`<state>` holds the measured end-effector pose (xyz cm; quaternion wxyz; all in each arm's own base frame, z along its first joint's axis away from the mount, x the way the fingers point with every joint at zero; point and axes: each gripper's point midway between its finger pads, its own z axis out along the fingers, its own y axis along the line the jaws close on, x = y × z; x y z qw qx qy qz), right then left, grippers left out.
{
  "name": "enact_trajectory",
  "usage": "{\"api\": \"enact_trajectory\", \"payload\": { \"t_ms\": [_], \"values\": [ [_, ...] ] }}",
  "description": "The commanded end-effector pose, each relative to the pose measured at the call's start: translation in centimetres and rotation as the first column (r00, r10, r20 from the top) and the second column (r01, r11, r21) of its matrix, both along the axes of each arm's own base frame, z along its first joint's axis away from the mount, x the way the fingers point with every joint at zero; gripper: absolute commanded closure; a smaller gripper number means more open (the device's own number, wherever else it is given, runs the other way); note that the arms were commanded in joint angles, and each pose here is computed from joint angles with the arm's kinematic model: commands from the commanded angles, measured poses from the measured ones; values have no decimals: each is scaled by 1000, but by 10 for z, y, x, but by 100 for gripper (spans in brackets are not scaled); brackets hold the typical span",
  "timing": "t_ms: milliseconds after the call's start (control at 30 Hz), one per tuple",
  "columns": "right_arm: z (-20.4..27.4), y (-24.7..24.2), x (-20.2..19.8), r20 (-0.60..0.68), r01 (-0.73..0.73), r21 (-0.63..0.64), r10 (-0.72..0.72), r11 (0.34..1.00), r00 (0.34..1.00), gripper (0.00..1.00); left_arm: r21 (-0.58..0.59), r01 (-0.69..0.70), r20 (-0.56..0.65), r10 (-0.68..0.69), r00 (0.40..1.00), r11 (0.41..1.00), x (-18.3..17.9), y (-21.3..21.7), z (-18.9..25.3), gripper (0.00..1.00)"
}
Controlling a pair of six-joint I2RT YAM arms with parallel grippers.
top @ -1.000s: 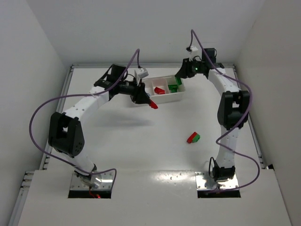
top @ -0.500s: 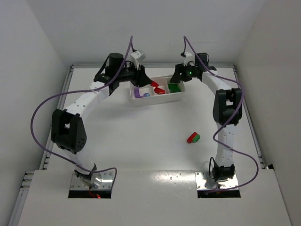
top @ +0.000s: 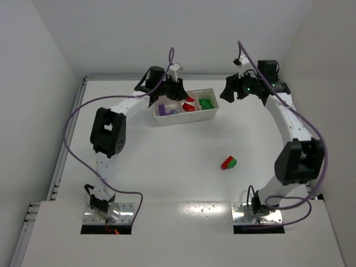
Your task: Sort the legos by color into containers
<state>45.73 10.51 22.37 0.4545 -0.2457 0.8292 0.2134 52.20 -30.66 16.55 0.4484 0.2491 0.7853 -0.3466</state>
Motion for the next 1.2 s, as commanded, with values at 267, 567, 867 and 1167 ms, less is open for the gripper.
{"api": "enact_trajectory", "payload": {
  "t_ms": [267,567,867,1167],
  "values": [
    [-99,-37,-128,-198,-316,-304,265,899,944,27,-18,16,59,-15,998,1000,8,-19,12,26],
    [-111,-34,-194,-334,-541,-242,455,805,826,27,-45,24,235,-13,972,999,-30,0,108,25],
    [-141,-35,-241,-421,-486,-238,361,841,832,14,3,7,254,-8,967,1000,-92,33,129,25],
    [-164,-36,-252,-414,-401,-281,267,872,870,14,14,-11,236,7,972,1000,-108,46,120,25]
  ]
}}
